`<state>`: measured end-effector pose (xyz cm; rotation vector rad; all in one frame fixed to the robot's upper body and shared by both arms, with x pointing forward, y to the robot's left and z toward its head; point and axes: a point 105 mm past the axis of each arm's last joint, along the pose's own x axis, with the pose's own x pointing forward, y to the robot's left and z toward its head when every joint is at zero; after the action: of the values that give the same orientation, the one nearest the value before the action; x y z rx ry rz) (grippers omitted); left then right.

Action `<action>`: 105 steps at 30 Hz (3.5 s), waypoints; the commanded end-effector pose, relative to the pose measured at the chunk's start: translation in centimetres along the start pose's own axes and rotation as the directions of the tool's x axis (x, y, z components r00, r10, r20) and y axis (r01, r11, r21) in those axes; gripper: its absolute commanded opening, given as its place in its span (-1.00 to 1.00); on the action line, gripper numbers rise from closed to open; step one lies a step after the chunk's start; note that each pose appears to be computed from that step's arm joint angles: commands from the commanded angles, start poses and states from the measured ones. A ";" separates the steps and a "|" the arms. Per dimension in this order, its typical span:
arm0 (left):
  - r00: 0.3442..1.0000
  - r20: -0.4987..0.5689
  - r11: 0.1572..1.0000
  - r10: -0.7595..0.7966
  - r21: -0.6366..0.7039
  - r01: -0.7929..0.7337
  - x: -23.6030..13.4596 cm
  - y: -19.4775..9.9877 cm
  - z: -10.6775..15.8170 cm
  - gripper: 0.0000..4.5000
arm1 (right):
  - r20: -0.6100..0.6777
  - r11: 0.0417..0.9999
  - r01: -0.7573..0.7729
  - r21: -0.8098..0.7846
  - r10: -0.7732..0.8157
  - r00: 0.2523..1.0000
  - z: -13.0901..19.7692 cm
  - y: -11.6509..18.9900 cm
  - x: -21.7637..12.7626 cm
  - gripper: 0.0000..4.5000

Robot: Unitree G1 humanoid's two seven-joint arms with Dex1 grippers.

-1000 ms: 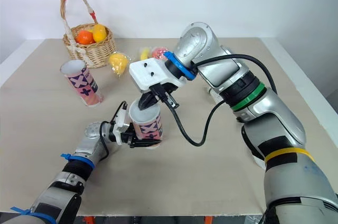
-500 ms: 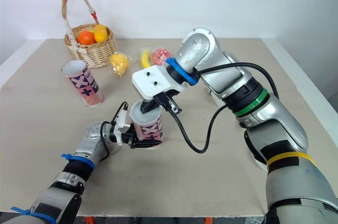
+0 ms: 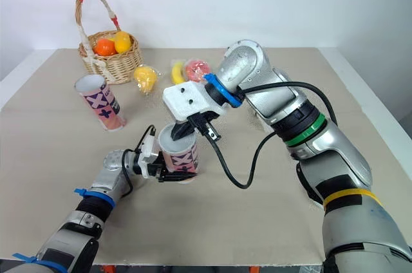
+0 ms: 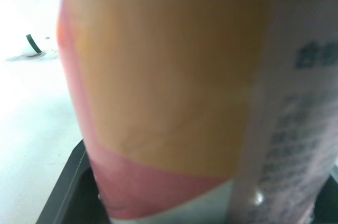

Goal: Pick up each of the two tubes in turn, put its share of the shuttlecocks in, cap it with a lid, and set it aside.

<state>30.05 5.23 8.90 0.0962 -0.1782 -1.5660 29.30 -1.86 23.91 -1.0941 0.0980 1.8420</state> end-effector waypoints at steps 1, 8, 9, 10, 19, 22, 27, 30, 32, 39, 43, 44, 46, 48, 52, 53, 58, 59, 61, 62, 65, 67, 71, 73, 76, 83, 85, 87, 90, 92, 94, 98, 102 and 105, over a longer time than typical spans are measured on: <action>1.000 -0.010 1.000 -0.010 0.014 0.010 0.2 -0.1 0.0 0.29 | 0.101 1.000 0.012 0.024 -0.014 0.995 1.7 0.5 -2.5 -0.94; 1.000 -0.005 0.999 0.010 0.050 -0.010 0.0 0.2 0.2 0.29 | 0.134 0.963 0.243 0.120 -0.258 0.957 1.4 1.7 -8.4 -0.94; 1.000 -0.005 0.998 0.011 0.054 -0.011 -0.1 0.3 0.3 0.29 | 0.124 0.948 0.287 0.137 -0.303 0.945 1.1 2.0 -8.9 -0.94; 1.000 -0.005 0.998 0.011 0.056 -0.011 -0.1 0.3 0.3 0.29 | 0.116 0.939 0.312 0.147 -0.330 0.937 0.9 2.1 -9.2 -0.94; 1.000 0.001 0.999 -0.006 0.033 0.006 -0.3 0.6 0.6 0.97 | 0.078 0.801 0.457 0.388 -0.522 0.849 -2.3 6.3 -8.1 -1.00; 1.000 0.013 1.000 0.007 0.029 -0.007 -0.5 1.1 1.1 0.99 | 0.022 0.746 0.484 0.457 -0.554 0.832 -4.0 7.5 -6.8 -0.86; 1.000 0.014 0.999 -0.028 0.027 0.027 -0.9 0.6 1.4 1.00 | -0.013 0.718 0.444 0.535 -0.519 0.855 -5.5 9.6 -4.7 0.02; 0.998 -0.014 0.998 -0.056 0.012 0.056 -1.8 -0.2 1.2 1.00 | -0.004 0.723 0.414 0.553 -0.495 0.869 -5.6 10.5 -3.6 0.51; 0.998 -0.033 0.999 -0.044 0.014 0.045 -2.7 -0.3 1.0 1.00 | 0.017 0.714 0.402 0.573 -0.500 0.866 -5.7 10.6 -3.1 0.93; 0.994 -0.076 0.995 0.083 0.056 -0.079 -6.9 0.8 1.9 1.00 | -0.007 0.676 0.405 0.616 -0.509 0.861 -7.5 10.4 0.2 0.93; 0.989 -0.106 0.993 0.098 0.080 -0.090 -9.3 -0.1 2.8 1.00 | 0.033 0.683 0.400 0.610 -0.527 0.849 -7.8 10.1 2.5 0.93; 0.989 -0.109 0.993 0.097 0.082 -0.088 -9.6 -0.4 3.1 1.00 | 0.050 0.681 0.400 0.613 -0.538 0.841 -7.7 9.9 2.9 0.93; 0.989 -0.113 0.993 0.098 0.082 -0.089 -10.2 -1.0 3.8 1.00 | 0.076 0.683 0.395 0.614 -0.549 0.832 -7.5 9.5 3.6 0.93; 0.989 -0.121 0.994 0.090 0.070 -0.082 -10.7 -1.7 4.5 1.00 | 0.087 0.686 0.400 0.607 -0.558 0.825 -7.4 9.0 4.3 0.93; 0.987 -0.141 0.996 0.079 0.044 -0.073 -11.3 -2.9 5.7 1.00 | 0.107 0.680 0.425 0.598 -0.593 0.798 -7.4 7.8 5.0 0.93; 0.987 -0.141 0.997 0.073 0.037 -0.068 -11.4 -3.2 6.3 1.00 | 0.117 0.681 0.423 0.597 -0.596 0.794 -7.3 7.5 5.3 0.93; 0.991 -0.107 0.997 0.075 0.016 -0.074 -11.4 -4.1 9.2 1.00 | 0.173 0.703 0.394 0.592 -0.588 0.790 -6.6 7.0 6.6 0.93; 0.991 -0.099 0.996 0.087 0.024 -0.086 -11.4 -4.1 9.8 1.00 | 0.181 0.706 0.389 0.592 -0.586 0.790 -6.6 6.8 6.8 0.93; 0.990 -0.088 0.994 0.111 0.032 -0.108 -11.5 -4.2 10.6 1.00 | 0.195 0.710 0.381 0.592 -0.585 0.787 -6.6 6.6 7.3 0.93; 0.989 -0.086 0.993 0.120 0.034 -0.117 -11.6 -4.2 10.8 1.00 | 0.200 0.711 0.378 0.593 -0.585 0.786 -6.6 6.4 7.4 0.93; 0.985 -0.084 0.988 0.153 0.044 -0.150 -11.8 -4.2 11.2 1.00 | 0.220 0.719 0.372 0.588 -0.585 0.781 -6.5 5.8 8.1 0.93; 0.981 -0.085 0.984 0.173 0.045 -0.170 -12.0 -4.2 11.2 1.00 | 0.238 0.719 0.369 0.589 -0.591 0.771 -6.3 5.2 8.3 0.93; 0.975 -0.093 0.979 0.201 0.047 -0.198 -12.0 -4.4 10.8 1.00 | 0.282 0.728 0.347 0.591 -0.590 0.757 -5.8 4.5 8.8 0.93; 0.974 -0.084 0.978 0.208 0.047 -0.205 -11.7 -4.3 10.7 1.00 | 0.291 0.728 0.344 0.593 -0.592 0.751 -5.7 4.5 8.7 0.56; 0.975 -0.074 0.977 0.211 0.046 -0.208 -11.3 -4.2 10.6 1.00 | 0.294 0.727 0.345 0.594 -0.595 0.749 -5.7 4.5 8.5 0.14; 0.987 -0.023 0.987 0.161 0.027 -0.160 -8.2 -2.8 10.1 1.00 | 0.286 0.683 0.366 0.633 -0.645 0.709 -5.9 5.0 5.3 0.03; 0.984 -0.026 0.984 0.176 0.029 -0.175 -6.3 -1.1 9.5 1.00 | 0.268 0.638 0.415 0.648 -0.702 0.660 -6.1 5.0 2.6 0.03; 0.982 -0.022 0.982 0.187 0.027 -0.186 -4.7 0.2 9.3 1.00 | 0.237 0.579 0.475 0.662 -0.764 0.600 -6.6 4.9 -0.2 0.03; 0.982 0.017 0.982 0.187 0.017 -0.187 -2.0 2.1 9.8 1.00 | 0.103 0.386 0.636 0.669 -0.895 0.435 -8.7 5.1 -6.5 0.03; 0.986 0.035 0.987 0.161 0.015 -0.162 -0.5 2.5 10.2 1.00 | 0.012 0.236 0.709 0.665 -0.952 0.306 -10.1 5.8 -10.4 0.03; 0.990 0.045 0.991 0.132 0.009 -0.133 0.7 2.7 10.5 1.00 | -0.090 0.061 0.756 0.651 -0.983 0.157 -11.7 7.0 -14.2 0.03; 0.991 0.049 0.992 0.125 0.004 -0.125 2.9 3.7 10.9 1.00 | -0.270 -0.286 0.757 0.587 -0.951 -0.150 -14.7 10.5 -20.7 0.03; 0.979 0.024 0.979 0.203 0.000 -0.203 4.6 5.7 10.8 1.00 | -0.441 -0.603 0.623 0.498 -0.795 -0.417 -17.9 14.8 -24.9 0.03; 0.972 -0.011 0.972 0.236 0.012 -0.236 5.2 6.5 10.0 1.00 | -0.521 -0.706 0.550 0.446 -0.705 -0.481 -20.1 17.0 -25.5 0.03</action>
<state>34.41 0.97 19.90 0.0534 -0.1675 -1.3415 33.47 -36.89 22.68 0.1131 -0.2500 -0.1225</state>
